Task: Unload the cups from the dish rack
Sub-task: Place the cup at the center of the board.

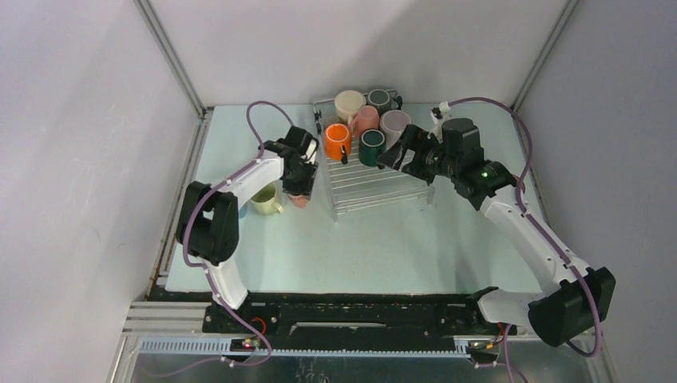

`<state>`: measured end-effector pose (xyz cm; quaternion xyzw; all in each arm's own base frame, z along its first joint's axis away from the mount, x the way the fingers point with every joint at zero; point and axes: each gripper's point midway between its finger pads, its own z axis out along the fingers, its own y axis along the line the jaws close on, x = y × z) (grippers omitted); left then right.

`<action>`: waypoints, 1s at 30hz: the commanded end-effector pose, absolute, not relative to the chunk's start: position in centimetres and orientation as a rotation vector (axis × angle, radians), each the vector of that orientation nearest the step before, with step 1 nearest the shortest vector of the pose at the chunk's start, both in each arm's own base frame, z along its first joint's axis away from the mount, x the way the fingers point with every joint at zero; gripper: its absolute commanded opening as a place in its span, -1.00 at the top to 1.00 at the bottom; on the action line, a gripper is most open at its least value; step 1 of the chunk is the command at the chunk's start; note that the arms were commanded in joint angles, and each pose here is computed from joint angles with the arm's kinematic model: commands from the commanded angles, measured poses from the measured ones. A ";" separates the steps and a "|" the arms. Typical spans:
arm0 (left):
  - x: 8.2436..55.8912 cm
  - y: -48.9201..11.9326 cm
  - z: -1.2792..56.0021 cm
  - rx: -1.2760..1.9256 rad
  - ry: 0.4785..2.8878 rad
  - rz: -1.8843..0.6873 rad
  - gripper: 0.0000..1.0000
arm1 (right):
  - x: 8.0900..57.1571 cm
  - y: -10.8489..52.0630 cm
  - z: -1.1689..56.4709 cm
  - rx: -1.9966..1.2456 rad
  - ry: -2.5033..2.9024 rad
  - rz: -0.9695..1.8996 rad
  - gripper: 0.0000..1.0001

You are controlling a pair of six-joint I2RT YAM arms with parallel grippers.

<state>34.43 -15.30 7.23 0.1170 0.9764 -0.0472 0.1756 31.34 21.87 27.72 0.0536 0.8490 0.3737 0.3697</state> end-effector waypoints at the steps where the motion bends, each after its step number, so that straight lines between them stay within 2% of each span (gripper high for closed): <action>1: 35.4 -15.7 8.5 0.348 2.710 -0.143 0.04 | 31.8 21.9 28.0 0.112 2.159 0.943 -0.99; 13: 36.0 -15.9 12.1 0.332 2.589 -0.179 -0.62 | 32.2 22.2 27.6 0.109 2.165 0.945 -0.99; 14: 36.1 -15.9 12.7 0.331 2.572 -0.184 -0.86 | 32.3 22.2 27.5 0.112 2.165 0.943 -0.99; 15: 36.1 -15.9 13.2 0.329 2.556 -0.189 -0.98 | 32.4 22.2 27.4 0.114 2.166 0.939 -0.99; 22: 36.0 -16.0 16.6 0.309 2.442 -0.236 -1.00 | 33.9 21.8 26.8 0.093 2.176 0.837 -0.99; 30: 34.6 -17.8 22.3 0.330 2.206 -0.445 -1.00 | 37.2 21.9 25.3 -0.104 2.156 0.624 -0.99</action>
